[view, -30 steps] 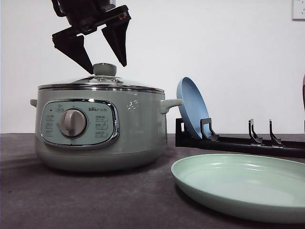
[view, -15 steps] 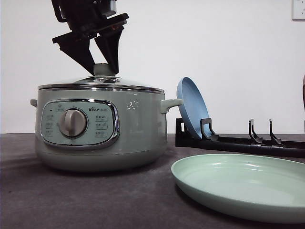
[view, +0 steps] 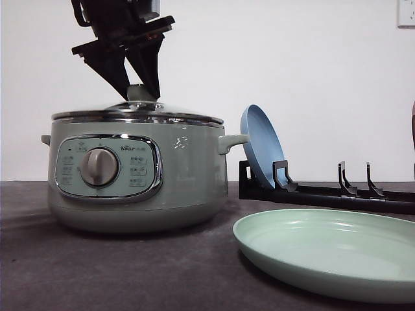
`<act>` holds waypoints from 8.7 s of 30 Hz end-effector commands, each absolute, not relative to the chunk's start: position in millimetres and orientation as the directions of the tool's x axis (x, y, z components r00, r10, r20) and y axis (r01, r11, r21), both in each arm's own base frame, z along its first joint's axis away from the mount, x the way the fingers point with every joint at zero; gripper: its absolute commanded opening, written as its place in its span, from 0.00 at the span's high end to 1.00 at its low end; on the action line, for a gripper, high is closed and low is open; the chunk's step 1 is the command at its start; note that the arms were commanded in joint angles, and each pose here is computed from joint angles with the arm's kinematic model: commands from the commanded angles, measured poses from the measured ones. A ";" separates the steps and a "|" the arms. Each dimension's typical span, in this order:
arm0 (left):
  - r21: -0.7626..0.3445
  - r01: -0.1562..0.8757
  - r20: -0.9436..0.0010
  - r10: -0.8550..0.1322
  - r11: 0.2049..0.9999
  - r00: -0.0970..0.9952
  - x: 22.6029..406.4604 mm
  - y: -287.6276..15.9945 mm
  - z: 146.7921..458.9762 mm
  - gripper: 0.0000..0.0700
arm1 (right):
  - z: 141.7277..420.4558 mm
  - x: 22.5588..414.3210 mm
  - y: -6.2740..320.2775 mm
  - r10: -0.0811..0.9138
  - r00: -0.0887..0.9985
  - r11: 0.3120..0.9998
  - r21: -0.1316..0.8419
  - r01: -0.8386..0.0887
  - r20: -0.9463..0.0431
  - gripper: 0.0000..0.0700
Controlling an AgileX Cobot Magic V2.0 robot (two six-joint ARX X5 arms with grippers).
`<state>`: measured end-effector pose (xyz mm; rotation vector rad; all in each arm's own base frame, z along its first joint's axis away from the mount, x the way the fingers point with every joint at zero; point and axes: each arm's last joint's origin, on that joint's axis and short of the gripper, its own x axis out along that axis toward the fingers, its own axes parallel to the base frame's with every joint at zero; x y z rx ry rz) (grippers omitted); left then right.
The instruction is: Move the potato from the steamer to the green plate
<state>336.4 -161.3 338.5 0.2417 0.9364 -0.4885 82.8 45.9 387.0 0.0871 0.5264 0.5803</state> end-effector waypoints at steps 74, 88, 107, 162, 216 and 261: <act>-0.008 0.000 -0.727 -0.006 1.000 0.686 344.3 21.1 426.0 1.00 | 380.4 268.1 189.5 0.663 0.311 0.604 0.241 -0.760 -0.681 0.01; -0.006 0.002 -0.725 -0.006 1.000 0.689 344.4 21.1 426.3 1.00 | 330.5 349.7 293.7 0.672 0.234 0.485 0.179 -0.856 -0.703 0.07; -0.006 0.002 -0.729 -0.006 1.000 0.685 344.1 20.9 425.9 1.00 | 236.4 376.5 333.3 0.549 0.211 0.464 0.085 -0.882 -0.808 0.07; 0.005 0.021 -0.741 -0.010 1.000 0.671 342.9 19.3 424.6 1.00 | 467.5 112.6 97.9 0.458 0.534 0.791 0.053 -0.609 -0.711 0.65; 0.004 0.020 -0.728 -0.011 1.000 0.685 344.3 18.7 425.9 1.00 | 174.1 176.0 134.9 0.308 0.437 0.929 0.169 -0.328 -0.845 0.57; 0.004 0.031 -0.716 -0.019 1.000 0.698 345.8 15.0 427.1 1.00 | 423.3 24.2 18.6 0.556 0.725 0.828 0.340 -0.445 -0.405 0.06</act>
